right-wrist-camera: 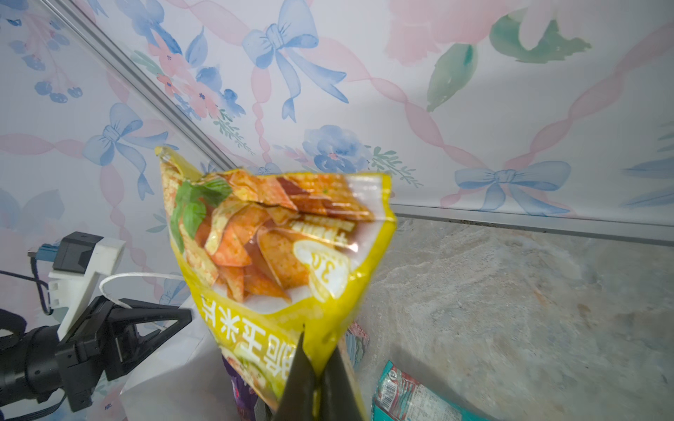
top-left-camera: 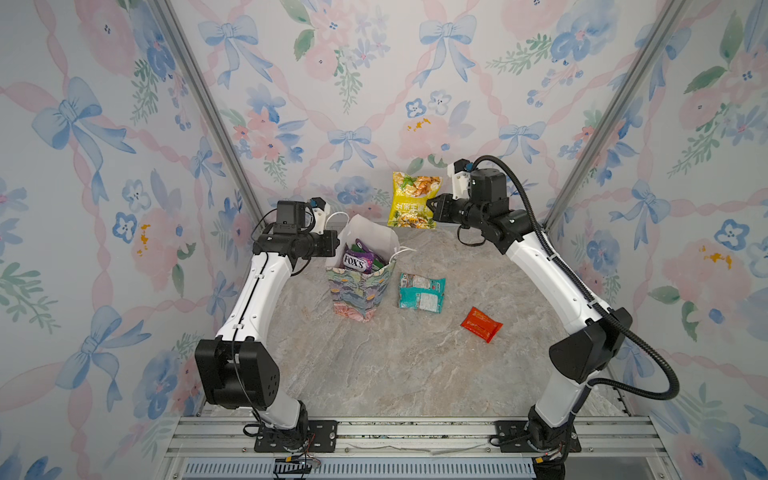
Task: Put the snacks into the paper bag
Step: 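Lift the yellow chip bag with the right gripper and carry it over the paper bag, then lower the yellow chip bag into the paper bag with the right gripper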
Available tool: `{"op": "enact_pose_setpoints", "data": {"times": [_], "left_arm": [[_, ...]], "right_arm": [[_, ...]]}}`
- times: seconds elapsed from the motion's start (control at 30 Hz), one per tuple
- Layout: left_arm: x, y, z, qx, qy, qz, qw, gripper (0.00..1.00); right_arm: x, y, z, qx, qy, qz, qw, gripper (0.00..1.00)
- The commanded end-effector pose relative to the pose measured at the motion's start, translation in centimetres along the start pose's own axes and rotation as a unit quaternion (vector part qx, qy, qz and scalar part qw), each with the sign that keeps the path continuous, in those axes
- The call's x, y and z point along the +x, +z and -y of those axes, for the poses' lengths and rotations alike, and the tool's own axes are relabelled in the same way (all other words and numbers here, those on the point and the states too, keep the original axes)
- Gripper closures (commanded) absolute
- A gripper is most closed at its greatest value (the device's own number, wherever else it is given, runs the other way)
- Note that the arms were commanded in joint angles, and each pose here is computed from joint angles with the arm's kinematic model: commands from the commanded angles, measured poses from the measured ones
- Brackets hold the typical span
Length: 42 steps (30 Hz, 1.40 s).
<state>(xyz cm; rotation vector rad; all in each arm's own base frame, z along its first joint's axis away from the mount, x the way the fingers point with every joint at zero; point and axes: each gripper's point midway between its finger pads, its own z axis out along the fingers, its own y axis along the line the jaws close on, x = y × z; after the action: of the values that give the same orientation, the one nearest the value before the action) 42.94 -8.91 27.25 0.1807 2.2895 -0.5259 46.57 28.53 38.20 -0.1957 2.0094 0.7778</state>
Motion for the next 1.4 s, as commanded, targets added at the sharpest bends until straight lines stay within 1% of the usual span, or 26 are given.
{"op": "enact_pose_setpoints", "data": {"times": [0.0, 0.23, 0.5, 0.77, 1.17, 1.37], "left_arm": [[0.6, -0.2, 0.1, 0.003, 0.003, -0.008, 1.0, 1.0], [0.7, -0.1, 0.1, 0.004, 0.002, -0.009, 1.0, 1.0], [0.7, -0.1, 0.1, 0.004, 0.002, -0.01, 1.0, 1.0], [0.7, -0.1, 0.1, 0.004, 0.003, -0.01, 1.0, 1.0], [0.6, -0.3, 0.1, 0.003, 0.004, -0.007, 1.0, 1.0], [0.6, -0.4, 0.2, 0.003, 0.004, -0.006, 1.0, 1.0]], "right_arm": [[0.6, 1.2, -2.6, -0.017, -0.022, -0.011, 1.0, 1.0], [2.7, 3.6, -6.0, -0.049, -0.025, -0.034, 0.998, 1.0], [5.4, 5.1, -7.8, -0.068, -0.014, -0.058, 0.996, 1.0], [7.8, 5.5, -8.0, -0.067, -0.004, -0.08, 0.995, 1.0], [11.2, 5.5, -8.0, -0.075, 0.035, -0.113, 0.99, 1.0], [12.6, 5.1, -8.1, -0.07, 0.037, -0.125, 0.989, 1.0]]}}
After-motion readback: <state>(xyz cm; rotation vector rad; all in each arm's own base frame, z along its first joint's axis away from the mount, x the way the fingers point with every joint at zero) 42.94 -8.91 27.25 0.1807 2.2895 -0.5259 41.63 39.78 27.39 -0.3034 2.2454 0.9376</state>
